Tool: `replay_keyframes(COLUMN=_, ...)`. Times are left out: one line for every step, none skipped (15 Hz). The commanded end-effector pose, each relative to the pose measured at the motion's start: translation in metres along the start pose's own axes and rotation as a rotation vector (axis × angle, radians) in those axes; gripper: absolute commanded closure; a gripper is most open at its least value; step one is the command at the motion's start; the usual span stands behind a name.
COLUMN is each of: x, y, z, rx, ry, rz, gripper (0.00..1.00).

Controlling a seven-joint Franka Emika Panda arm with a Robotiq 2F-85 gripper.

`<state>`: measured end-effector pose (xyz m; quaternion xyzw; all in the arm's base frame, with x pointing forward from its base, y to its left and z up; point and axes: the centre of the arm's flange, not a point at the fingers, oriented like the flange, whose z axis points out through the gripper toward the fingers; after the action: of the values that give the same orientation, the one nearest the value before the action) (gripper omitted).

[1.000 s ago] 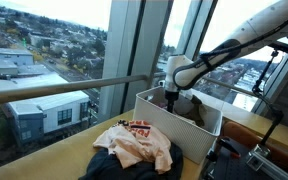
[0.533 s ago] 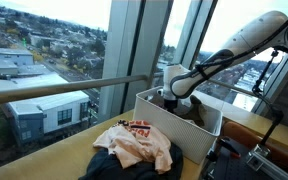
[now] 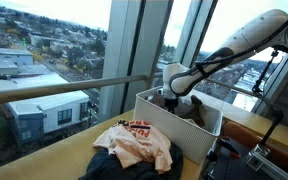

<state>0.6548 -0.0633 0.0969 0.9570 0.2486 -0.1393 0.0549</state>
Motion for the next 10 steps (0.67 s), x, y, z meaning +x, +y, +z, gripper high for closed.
replay_keyframes(x=-0.004, y=0.003, z=0.027, rx=0.001, ry=-0.047, rz=0.013, gripper=0.98)
replay_keyframes(x=-0.009, y=0.001, z=0.016, rx=0.008, ry=-0.044, rz=0.013, gripper=0.99)
replay_keyframes(x=-0.013, y=0.000, z=0.006, rx=0.011, ry=-0.040, rz=0.014, gripper=1.00)
replay_keyframes(x=-0.020, y=-0.003, z=-0.011, rx=0.015, ry=-0.030, rz=0.013, gripper=1.00)
replay_keyframes(x=-0.026, y=-0.006, z=-0.026, rx=0.015, ry=-0.020, rz=0.014, gripper=1.00)
replay_keyframes(x=-0.031, y=-0.008, z=-0.041, rx=0.013, ry=-0.012, rz=0.014, gripper=1.00)
replay_keyframes(x=-0.037, y=-0.011, z=-0.055, rx=0.008, ry=-0.004, rz=0.016, gripper=1.00)
replay_keyframes(x=-0.044, y=-0.014, z=-0.073, rx=0.001, ry=0.005, rz=0.019, gripper=1.00)
replay_keyframes(x=-0.050, y=-0.016, z=-0.087, rx=-0.005, ry=0.015, rz=0.021, gripper=1.00)
replay_keyframes(x=-0.060, y=-0.019, z=-0.106, rx=-0.012, ry=0.027, rz=0.022, gripper=1.00)
